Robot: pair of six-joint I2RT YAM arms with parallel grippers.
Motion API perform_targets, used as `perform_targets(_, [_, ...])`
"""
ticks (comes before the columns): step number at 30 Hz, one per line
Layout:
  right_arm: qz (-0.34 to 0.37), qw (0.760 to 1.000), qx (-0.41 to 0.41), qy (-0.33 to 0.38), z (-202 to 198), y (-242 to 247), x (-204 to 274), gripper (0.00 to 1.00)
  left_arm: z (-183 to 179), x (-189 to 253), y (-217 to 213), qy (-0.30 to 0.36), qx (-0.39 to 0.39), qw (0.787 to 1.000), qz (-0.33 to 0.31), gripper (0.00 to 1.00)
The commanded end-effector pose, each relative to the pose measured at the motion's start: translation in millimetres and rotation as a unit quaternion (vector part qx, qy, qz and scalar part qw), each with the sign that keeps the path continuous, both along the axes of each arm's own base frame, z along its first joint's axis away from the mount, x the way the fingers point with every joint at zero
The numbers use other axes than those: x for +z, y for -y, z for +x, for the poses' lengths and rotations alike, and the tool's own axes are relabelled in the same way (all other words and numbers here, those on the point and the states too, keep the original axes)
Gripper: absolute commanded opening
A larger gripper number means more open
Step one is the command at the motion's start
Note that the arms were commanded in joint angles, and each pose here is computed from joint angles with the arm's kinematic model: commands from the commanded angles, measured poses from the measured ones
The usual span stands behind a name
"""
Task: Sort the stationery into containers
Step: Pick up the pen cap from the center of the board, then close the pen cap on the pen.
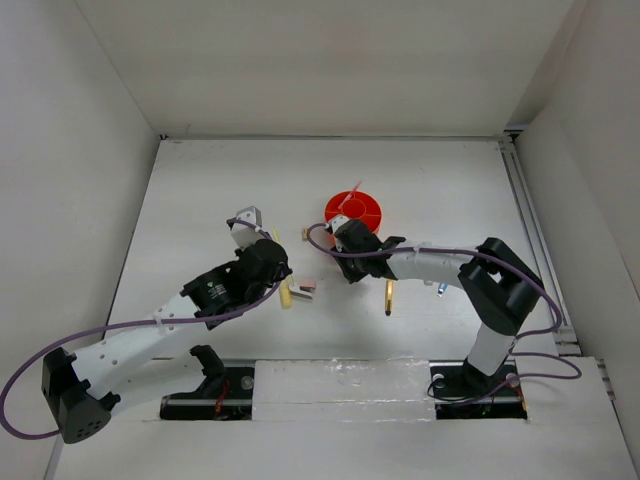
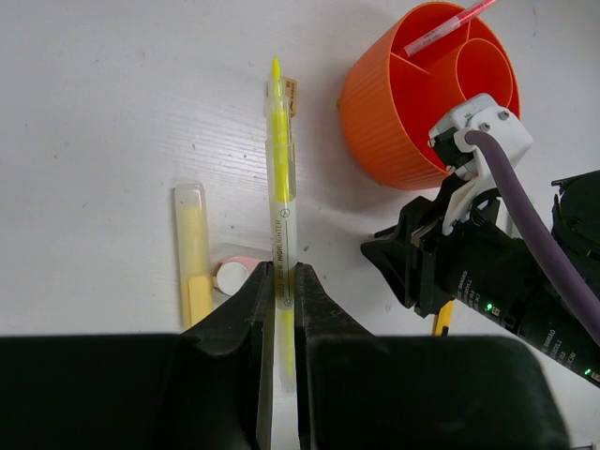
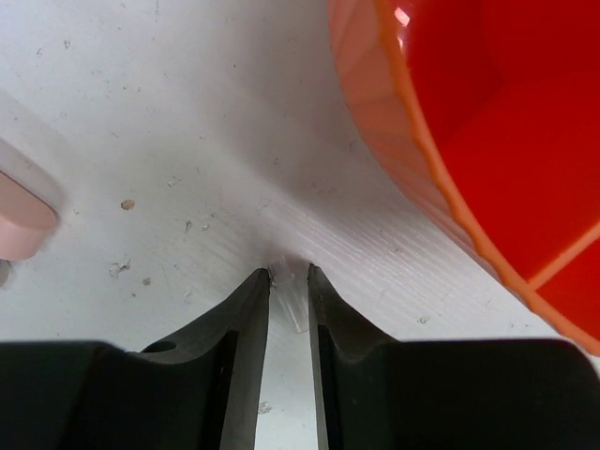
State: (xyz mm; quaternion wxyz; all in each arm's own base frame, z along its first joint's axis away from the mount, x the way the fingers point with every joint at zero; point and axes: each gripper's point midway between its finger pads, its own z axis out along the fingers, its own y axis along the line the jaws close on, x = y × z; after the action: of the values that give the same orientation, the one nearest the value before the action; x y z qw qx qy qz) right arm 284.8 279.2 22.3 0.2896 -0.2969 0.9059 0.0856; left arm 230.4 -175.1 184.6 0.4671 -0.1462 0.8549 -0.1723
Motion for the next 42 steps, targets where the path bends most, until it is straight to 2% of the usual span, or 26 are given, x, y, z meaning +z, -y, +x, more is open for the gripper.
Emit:
perform_targets(1, [-0.052,0.998,-0.011,-0.032,-17,23,-12,0.28,3,8,-3,0.013,0.004,1.0,-0.007,0.0])
perform_targets(3, [-0.052,0.998,-0.011,-0.032,-17,23,-12,0.26,2,11,-3,0.016,0.004,1.0,-0.01,0.0])
perform_targets(6, [-0.057,0.997,-0.014,-0.039,-21,27,-16,0.12,2,11,-3,0.016,0.004,1.0,-0.01,0.0])
perform_targets(7, [-0.057,0.997,-0.014,-0.039,-21,27,-16,0.0,2,11,-3,0.016,0.004,1.0,-0.01,0.0])
perform_targets(11, [-0.028,0.999,0.005,-0.03,-40,7,8,0.0,2,13,-3,0.016,0.004,1.0,-0.01,0.0])
perform_targets(14, [0.035,0.999,-0.023,0.021,-33,0,65,0.0,2,18,0,0.028,-0.007,0.999,-0.024,0.0])
perform_targets(15, [0.095,0.993,-0.033,0.066,-23,-10,109,0.0,-2,13,5,0.026,-0.027,0.999,-0.031,0.0])
perform_targets(18, [0.188,0.97,-0.084,0.13,2,-5,171,0.0,-2,21,34,0.063,-0.099,0.991,-0.064,0.0])
perform_targets(20, [0.28,0.934,-0.141,0.169,15,4,215,0.0,-19,9,59,0.07,-0.188,0.975,-0.093,0.0])
perform_targets(21, [0.303,0.916,-0.184,0.186,27,18,226,0.0,-20,26,75,0.111,-0.221,0.96,-0.128,0.0])
perform_targets(22, [0.333,0.898,-0.21,0.194,26,28,236,0.0,-27,10,80,0.113,-0.252,0.953,-0.125,0.0])
perform_targets(23, [0.387,0.871,-0.226,0.2,29,27,255,0.0,-40,13,92,0.117,-0.296,0.936,-0.149,0.0])
perform_targets(24, [0.409,0.856,-0.246,0.2,30,33,262,0.0,-43,27,102,0.15,-0.322,0.919,-0.171,0.0])
perform_targets(25, [0.433,0.842,-0.252,0.198,24,38,267,0.0,-51,21,106,0.153,-0.347,0.908,-0.175,0.0])
perform_targets(26, [0.483,0.813,-0.261,0.194,22,37,281,0.0,-63,18,115,0.152,-0.389,0.89,-0.183,0.0])
perform_targets(28, [0.53,0.789,-0.25,0.187,13,35,291,0.0,-73,31,125,0.178,-0.427,0.863,-0.202,0.0])
perform_targets(30, [0.559,0.772,-0.233,0.192,3,37,295,0.0,-86,28,135,0.172,-0.473,0.839,-0.208,0.0])
perform_targets(32, [0.57,0.766,-0.228,0.19,-3,37,295,0.0,-90,33,141,0.181,-0.494,0.824,-0.21,0.0])
perform_targets(36, [0.568,0.764,-0.231,0.204,-7,47,292,0.0,-95,38,147,0.188,-0.515,0.81,-0.207,0.0])
perform_targets(40, [0.554,0.777,-0.222,0.203,-9,45,279,0.0,-96,39,148,0.191,-0.521,0.807,-0.204,0.0])
perform_targets(42, [0.555,0.776,-0.221,0.204,-8,46,277,0.0,-97,39,149,0.19,-0.525,0.804,-0.205,0.0])
